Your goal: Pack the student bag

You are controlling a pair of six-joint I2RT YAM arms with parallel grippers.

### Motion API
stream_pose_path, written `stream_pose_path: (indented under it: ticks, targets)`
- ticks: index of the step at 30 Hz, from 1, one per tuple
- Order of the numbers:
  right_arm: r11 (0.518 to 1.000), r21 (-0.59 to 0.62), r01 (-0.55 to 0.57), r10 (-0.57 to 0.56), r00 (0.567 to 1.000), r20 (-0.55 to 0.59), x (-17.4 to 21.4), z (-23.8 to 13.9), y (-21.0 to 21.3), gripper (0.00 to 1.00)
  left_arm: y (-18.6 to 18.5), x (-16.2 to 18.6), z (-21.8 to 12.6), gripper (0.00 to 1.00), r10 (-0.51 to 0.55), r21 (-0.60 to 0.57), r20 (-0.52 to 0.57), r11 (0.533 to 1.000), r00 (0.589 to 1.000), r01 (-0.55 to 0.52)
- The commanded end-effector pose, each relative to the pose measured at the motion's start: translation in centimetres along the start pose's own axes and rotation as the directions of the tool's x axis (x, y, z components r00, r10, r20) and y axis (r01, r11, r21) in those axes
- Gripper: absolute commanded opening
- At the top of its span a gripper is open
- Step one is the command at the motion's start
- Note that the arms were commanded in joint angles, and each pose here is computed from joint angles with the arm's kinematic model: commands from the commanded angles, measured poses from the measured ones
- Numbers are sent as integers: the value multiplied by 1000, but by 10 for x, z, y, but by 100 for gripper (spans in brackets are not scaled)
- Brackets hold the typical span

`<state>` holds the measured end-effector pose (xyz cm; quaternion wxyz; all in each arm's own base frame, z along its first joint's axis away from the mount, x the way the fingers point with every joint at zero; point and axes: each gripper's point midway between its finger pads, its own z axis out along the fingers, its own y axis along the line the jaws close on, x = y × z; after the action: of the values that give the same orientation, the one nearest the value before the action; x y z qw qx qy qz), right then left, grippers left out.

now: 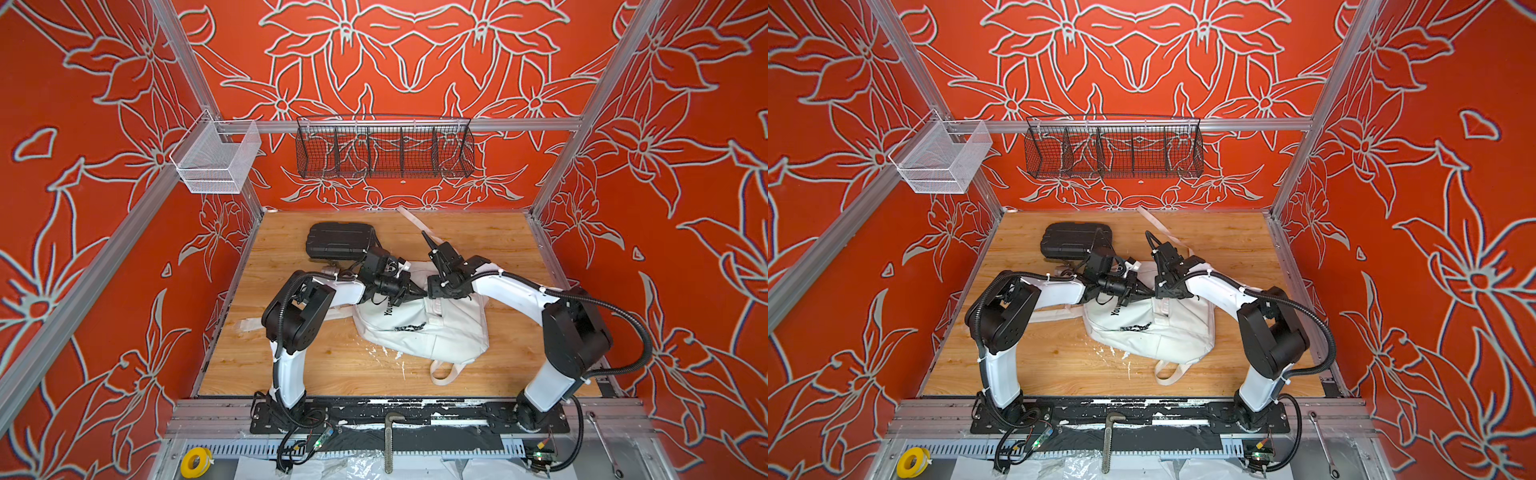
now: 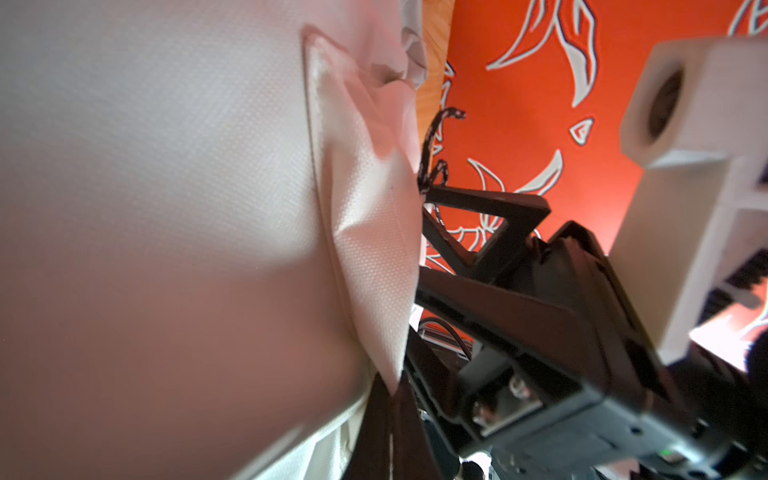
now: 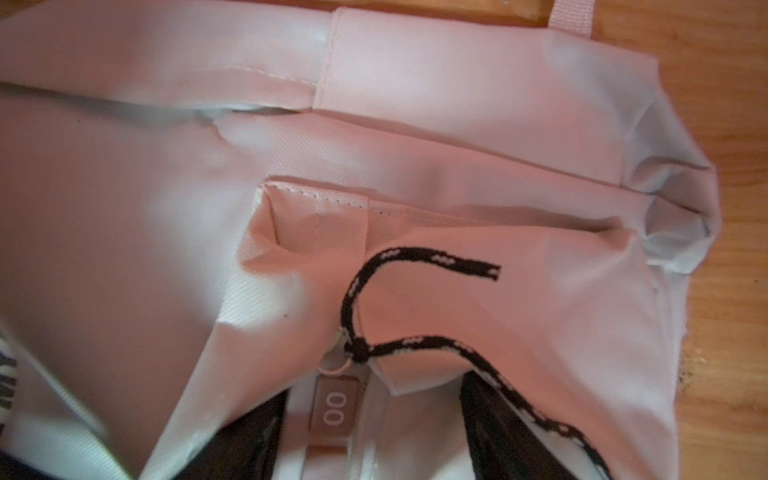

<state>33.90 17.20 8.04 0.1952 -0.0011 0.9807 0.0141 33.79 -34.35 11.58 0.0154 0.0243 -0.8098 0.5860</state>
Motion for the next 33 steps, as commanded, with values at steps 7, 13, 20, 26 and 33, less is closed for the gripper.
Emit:
stream_pose_path:
  ticks: [7,13,20,26,33]
  targets:
    - [898,424,119,14,955,-297,79,43,-95,74,-100,-7,-32,0,228,223,27,948,973,-228]
    - [859,470,202,-17,930,-368,67,48,-96,74,-113,-5,-33,0,232,248,37,940,972,-234]
    - [967,247,57,-9,982,-191,18,-2,-53,75,-82,-10,-37,0,267,56,33,962,963,-269]
    - [996,83,45,-38,996,-80,-7,-54,-32,74,-56,-10,-33,0,240,4,24,971,970,-240]
    - [994,97,59,-36,974,-222,39,-35,-39,73,-62,-11,-38,0,254,-6,49,967,966,-254]
